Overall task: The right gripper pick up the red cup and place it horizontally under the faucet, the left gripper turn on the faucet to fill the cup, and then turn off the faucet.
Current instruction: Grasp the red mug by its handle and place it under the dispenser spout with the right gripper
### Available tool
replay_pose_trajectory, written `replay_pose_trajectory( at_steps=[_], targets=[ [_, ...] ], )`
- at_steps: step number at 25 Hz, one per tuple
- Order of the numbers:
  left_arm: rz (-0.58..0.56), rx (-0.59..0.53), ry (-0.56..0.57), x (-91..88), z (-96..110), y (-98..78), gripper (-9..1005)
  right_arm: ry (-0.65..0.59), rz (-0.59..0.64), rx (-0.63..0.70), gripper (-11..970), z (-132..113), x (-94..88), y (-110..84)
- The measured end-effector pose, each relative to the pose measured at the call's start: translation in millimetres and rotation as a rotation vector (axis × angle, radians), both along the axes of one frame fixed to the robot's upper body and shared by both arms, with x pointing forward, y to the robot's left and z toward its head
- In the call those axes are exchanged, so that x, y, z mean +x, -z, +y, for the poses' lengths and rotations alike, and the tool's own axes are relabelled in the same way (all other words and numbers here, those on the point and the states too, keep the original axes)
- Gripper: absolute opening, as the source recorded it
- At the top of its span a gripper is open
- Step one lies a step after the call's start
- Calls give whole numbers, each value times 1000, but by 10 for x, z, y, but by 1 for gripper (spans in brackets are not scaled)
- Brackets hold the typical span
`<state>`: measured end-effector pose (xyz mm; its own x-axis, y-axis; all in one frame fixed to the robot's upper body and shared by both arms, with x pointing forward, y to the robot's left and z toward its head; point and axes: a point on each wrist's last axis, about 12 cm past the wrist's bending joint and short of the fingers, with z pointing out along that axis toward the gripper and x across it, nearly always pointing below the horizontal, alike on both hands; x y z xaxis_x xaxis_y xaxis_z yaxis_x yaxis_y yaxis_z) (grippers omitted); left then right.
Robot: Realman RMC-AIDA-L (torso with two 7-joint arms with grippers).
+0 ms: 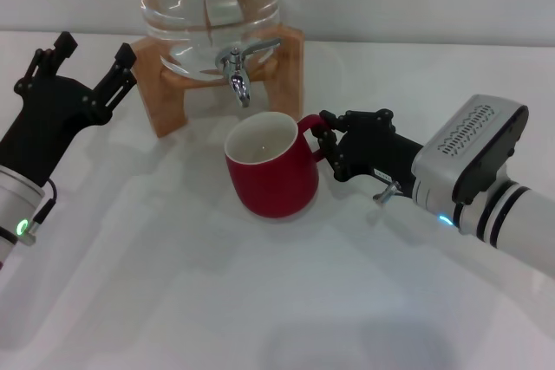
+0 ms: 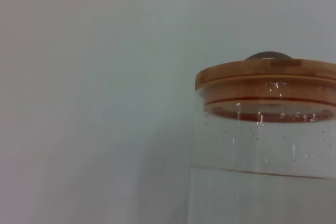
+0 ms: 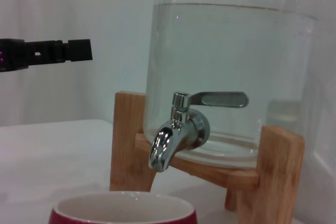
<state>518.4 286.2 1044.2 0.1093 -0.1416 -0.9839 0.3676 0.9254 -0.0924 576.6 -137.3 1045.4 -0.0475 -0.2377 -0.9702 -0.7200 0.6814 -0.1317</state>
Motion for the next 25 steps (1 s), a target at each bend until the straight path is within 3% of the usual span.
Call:
replay_pose_trajectory(
  at_steps=[25],
  targets=[
    [3,2,-1,-3,2,7,879,15,14,-16,138,91,127,-78]
  ],
)
